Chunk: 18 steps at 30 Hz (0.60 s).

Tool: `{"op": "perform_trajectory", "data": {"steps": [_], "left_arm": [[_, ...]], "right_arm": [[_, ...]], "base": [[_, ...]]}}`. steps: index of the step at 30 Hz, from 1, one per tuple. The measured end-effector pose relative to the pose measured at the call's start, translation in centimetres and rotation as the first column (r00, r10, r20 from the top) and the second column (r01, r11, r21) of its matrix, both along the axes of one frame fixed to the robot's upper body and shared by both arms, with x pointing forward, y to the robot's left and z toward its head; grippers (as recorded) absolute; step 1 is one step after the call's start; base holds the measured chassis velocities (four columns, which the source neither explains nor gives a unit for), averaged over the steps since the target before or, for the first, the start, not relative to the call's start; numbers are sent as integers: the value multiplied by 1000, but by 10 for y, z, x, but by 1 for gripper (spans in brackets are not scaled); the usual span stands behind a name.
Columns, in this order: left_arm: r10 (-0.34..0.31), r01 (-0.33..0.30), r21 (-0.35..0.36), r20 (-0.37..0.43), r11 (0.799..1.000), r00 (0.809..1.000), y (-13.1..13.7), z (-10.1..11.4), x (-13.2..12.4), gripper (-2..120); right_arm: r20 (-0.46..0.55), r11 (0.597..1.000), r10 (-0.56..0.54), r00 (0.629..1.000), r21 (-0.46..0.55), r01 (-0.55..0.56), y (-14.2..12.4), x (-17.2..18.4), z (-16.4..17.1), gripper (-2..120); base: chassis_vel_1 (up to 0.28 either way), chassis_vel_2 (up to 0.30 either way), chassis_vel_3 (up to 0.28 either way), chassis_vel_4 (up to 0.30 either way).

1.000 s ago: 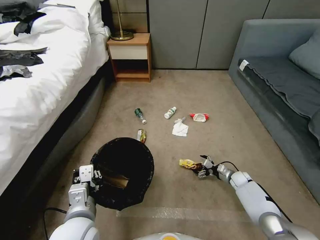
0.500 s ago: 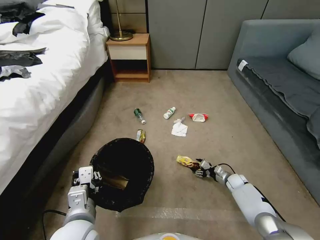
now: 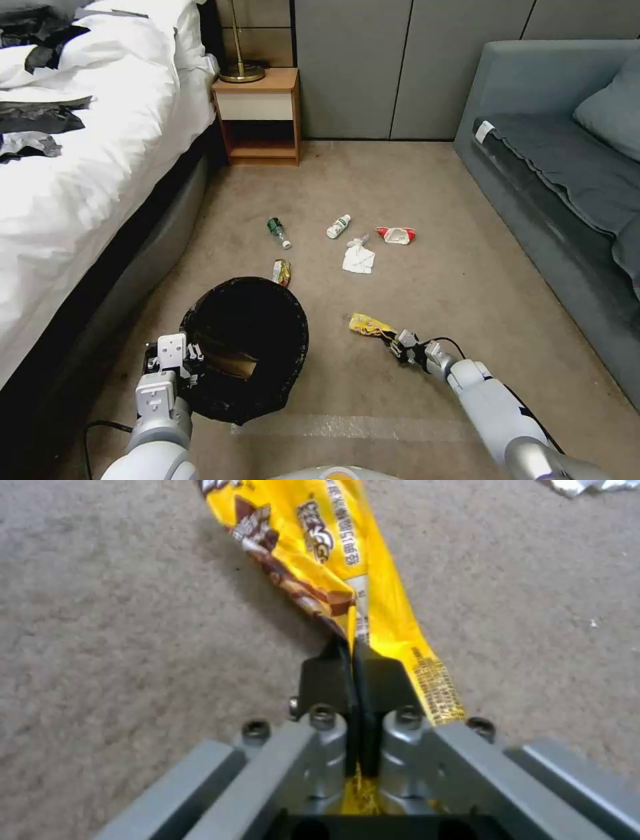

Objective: Pick up the trash bin, then pick up the garbage from the floor and place it into the trash bin.

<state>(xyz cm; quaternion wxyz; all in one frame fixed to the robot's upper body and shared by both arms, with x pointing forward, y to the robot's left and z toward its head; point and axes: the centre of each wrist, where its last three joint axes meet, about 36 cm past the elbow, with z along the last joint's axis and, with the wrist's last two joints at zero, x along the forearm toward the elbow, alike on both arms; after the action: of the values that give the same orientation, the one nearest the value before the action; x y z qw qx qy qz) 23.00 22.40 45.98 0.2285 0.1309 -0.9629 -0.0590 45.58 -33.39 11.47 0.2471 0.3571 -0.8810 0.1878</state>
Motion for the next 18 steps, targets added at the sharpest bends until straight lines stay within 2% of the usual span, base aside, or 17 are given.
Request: {"op": "perform_trajectory", "data": {"steps": [12, 18], "left_arm": [[-3, 3, -5, 5, 1000, 1000, -1, 0, 1, 0], [-3, 3, -5, 7, 1000, 1000, -1, 0, 2, 0]], "right_arm": [[4, 1000, -22, 1000, -2, 22, 0, -9, -4, 0], [72, 996, -68, 995, 61, 64, 5, -13, -4, 0]], "base": [[0, 0, 0, 0], [0, 0, 0, 0]]}}
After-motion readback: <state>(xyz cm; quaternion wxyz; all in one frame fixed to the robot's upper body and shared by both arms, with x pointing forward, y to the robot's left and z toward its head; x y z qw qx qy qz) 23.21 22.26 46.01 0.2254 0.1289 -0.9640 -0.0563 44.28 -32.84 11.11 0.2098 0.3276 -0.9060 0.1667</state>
